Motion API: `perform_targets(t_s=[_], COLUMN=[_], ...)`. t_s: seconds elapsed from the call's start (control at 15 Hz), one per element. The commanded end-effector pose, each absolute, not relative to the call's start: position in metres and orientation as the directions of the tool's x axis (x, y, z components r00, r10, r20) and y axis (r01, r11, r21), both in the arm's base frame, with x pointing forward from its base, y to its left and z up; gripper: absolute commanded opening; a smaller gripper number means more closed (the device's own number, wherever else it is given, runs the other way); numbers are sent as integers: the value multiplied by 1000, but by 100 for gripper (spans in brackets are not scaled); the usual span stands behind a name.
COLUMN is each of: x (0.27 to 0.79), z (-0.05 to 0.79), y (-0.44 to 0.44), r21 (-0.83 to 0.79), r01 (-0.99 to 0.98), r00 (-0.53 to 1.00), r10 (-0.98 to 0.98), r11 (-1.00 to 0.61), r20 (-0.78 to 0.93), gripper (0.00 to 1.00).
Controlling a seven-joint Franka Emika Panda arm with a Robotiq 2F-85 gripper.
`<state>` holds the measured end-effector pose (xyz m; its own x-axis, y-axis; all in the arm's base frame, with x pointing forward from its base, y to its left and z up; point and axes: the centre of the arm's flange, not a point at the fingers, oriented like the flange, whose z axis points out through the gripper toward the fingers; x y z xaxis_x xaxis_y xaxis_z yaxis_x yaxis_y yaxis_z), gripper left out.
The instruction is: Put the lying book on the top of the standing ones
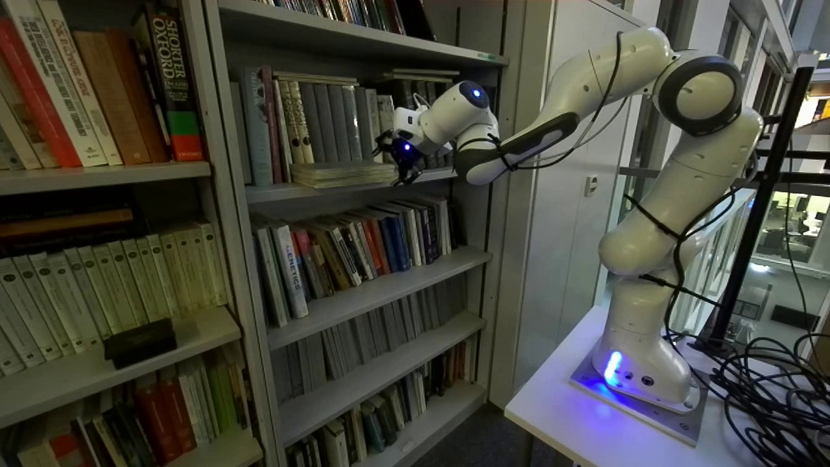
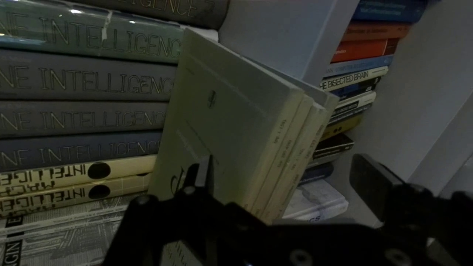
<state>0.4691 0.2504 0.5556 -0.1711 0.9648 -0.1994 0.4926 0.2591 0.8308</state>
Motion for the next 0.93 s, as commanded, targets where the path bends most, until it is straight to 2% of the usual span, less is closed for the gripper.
perform_targets(t_s=[0.0,0.07,0.13,0.53,0.73,0.8,0.87], x=[466,465,464,462,461,461,460], z=[571,572,573,578,579,580,581], y=[241,241,241,238,238,238,239], r21=[811,808,806,806,808,807,808], r01=[523,529,536,545,545,544,543], r00=[-180,-181,-181,-192,-198,-198,-200], r10=[964,965,966,970,970,970,970], r11=[262,259,252,231,227,229,229], r20=[-195,-190,-182,-148,-139,-142,-140], gripper=[74,72,65,17,0,35,34])
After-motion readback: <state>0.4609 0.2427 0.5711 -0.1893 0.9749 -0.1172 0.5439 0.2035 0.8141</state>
